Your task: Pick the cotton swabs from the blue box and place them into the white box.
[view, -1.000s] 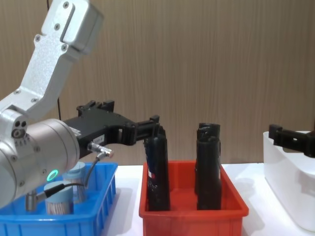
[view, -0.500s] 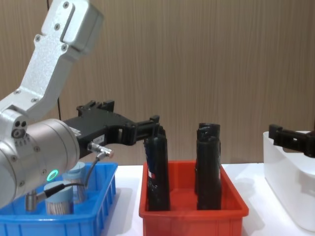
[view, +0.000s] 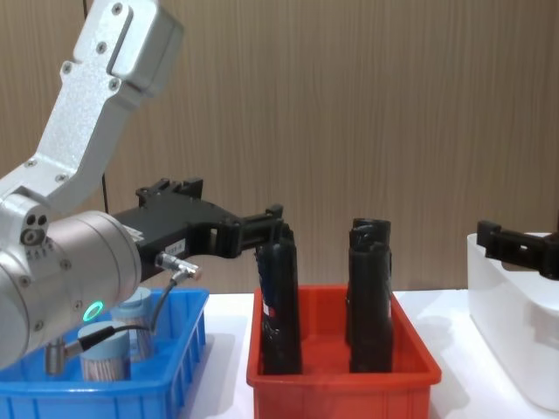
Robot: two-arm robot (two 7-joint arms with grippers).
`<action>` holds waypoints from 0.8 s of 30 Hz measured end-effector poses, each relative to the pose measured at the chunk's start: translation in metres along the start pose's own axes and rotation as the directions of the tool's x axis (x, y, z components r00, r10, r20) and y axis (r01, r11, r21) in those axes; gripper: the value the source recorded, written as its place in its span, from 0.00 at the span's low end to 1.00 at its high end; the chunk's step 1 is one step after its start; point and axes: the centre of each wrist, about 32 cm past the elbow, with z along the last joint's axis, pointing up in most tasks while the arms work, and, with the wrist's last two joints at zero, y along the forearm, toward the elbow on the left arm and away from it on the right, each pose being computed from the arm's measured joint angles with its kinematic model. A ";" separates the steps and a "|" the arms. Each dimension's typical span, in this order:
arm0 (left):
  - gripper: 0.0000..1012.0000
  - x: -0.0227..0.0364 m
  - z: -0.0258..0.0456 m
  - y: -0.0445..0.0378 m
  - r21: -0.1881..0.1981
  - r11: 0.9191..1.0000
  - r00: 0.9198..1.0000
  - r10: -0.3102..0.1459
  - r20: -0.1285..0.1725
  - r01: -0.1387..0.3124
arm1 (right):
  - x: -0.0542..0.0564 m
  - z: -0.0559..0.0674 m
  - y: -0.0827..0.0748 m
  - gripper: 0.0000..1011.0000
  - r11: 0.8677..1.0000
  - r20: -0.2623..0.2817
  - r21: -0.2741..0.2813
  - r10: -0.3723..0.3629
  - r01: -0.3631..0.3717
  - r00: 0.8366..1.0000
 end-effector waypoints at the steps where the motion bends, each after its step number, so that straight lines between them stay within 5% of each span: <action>1: 0.99 0.0000 0.0000 0.0000 0.000 1.000 1.000 0.000 0.000 0.000 | 0.000 0.000 0.000 0.99 1.000 0.000 0.000 0.000 0.000 1.000; 15: 0.99 0.0006 -0.0004 -0.0002 0.000 1.000 1.000 0.000 -0.001 0.000 | 0.000 0.000 0.000 0.99 1.000 0.000 0.000 0.000 0.000 1.000; 24: 0.99 0.0102 -0.0032 -0.0028 -0.015 1.000 1.000 0.001 -0.022 -0.001 | 0.000 0.000 0.000 0.99 1.000 0.000 0.000 0.000 0.000 1.000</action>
